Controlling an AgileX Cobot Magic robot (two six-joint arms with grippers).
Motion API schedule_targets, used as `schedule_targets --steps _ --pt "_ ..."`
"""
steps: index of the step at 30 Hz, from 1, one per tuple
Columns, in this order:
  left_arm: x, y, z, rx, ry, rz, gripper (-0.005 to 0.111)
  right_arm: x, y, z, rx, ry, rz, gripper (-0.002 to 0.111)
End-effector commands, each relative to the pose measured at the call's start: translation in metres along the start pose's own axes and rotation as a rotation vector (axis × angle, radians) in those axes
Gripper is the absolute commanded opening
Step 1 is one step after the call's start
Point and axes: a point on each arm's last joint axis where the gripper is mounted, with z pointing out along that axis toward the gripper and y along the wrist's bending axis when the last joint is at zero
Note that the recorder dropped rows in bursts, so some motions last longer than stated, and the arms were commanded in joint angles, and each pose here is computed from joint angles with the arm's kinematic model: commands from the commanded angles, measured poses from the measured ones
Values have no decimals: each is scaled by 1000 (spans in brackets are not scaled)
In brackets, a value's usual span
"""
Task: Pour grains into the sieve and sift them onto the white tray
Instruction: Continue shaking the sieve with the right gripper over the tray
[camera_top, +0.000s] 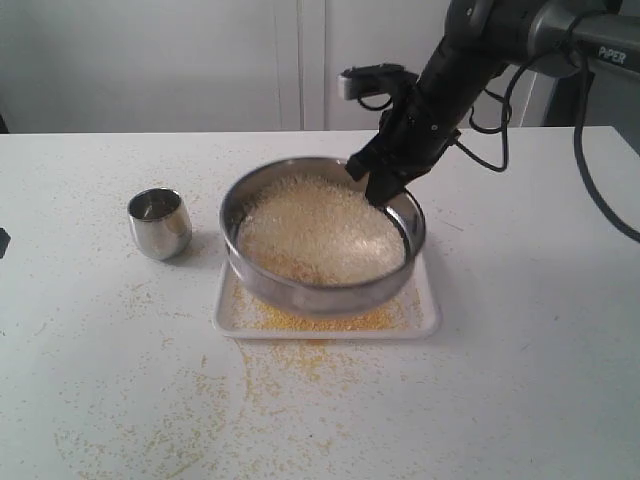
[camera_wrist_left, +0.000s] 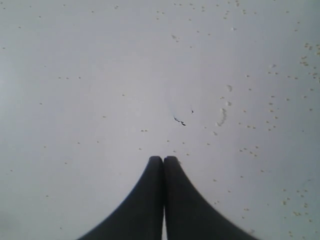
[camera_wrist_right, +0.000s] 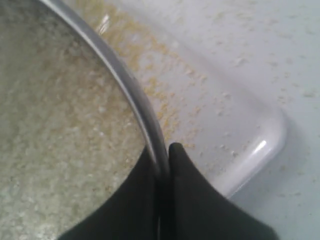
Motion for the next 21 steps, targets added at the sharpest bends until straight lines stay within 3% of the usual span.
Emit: schedule_targets --steps 1,2,3,6,8,10,13,14,15,17,19,21 --pt "2 1 -3 -6 1 -5 0 -3 -7 -10 100 -36 190 0" --pt "2 1 -3 -6 1 -5 0 -6 -8 -10 107 -86 314 0" --pt "2 1 -3 -6 1 -5 0 -8 -7 -10 85 -106 348 0" --pt "2 1 -3 -6 1 -5 0 -9 15 -8 -81 -66 70 0" --pt "2 1 -3 -6 1 -5 0 -5 19 -7 -98 -26 -165 0" --pt "2 1 -3 -6 1 -5 0 -1 12 -7 -30 25 -56 0" --pt "2 1 -3 -6 1 -5 0 -10 1 -8 48 -97 335 0" --pt "2 1 -3 -6 1 -5 0 -12 4 -8 26 -114 341 0" --pt "2 1 -3 -6 1 -5 0 -14 9 -7 -3 -116 272 0" --pt "2 1 -3 -6 1 -5 0 -9 23 -6 -112 -47 2 0" --pt "2 1 -3 -6 1 -5 0 -5 21 -6 -83 -11 -192 0" --pt "2 1 -3 -6 1 -5 0 -4 12 -6 20 12 -37 0"
